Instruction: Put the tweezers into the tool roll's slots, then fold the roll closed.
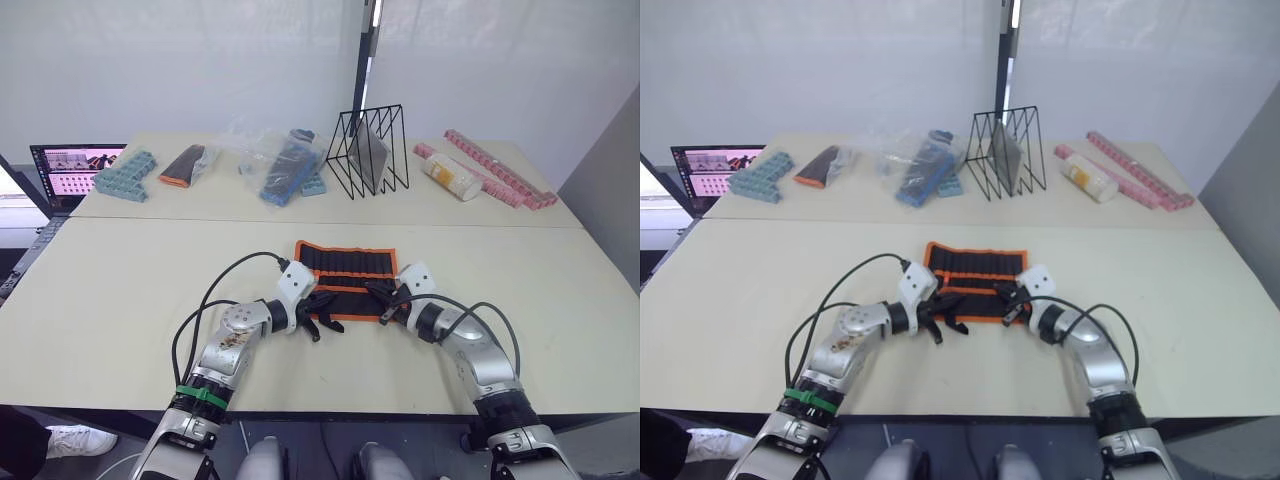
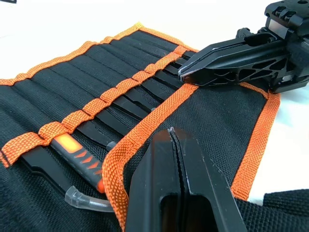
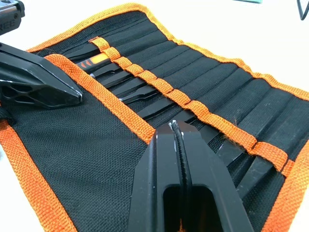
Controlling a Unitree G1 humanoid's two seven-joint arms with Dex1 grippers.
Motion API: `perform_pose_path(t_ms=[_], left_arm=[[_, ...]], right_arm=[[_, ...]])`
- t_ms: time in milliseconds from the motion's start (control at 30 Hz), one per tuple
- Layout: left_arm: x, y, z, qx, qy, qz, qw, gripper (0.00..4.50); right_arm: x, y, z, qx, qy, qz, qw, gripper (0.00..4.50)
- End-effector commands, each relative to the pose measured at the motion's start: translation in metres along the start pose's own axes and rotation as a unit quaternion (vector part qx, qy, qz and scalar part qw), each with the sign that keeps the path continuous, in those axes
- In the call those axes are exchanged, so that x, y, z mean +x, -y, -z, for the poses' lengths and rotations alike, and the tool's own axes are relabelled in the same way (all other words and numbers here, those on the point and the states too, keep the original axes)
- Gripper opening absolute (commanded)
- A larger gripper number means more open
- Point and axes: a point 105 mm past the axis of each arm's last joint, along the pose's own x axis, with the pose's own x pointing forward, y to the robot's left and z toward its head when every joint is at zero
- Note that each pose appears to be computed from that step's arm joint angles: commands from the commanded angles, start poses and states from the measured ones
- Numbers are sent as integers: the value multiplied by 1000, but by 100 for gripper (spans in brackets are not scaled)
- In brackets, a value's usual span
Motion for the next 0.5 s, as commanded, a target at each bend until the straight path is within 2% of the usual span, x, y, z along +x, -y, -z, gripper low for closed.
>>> perform_pose_path(t_ms=[33, 133, 233, 500], left_arm=[[-4, 6, 14, -15, -11, 13, 1000, 1], [-4, 9, 14, -15, -11, 18, 1000, 1], [-2, 11, 12, -21, 1, 21, 1000, 1], [2, 14, 10, -13, 1, 26, 1000, 1]], right_arm=[[-11, 12, -30, 20, 85, 21, 996, 1], [-14, -10, -45, 15, 114, -40, 993, 1], [-12, -30, -36, 4, 84, -80, 993, 1], [-6, -34, 10, -21, -30, -52, 998, 1]])
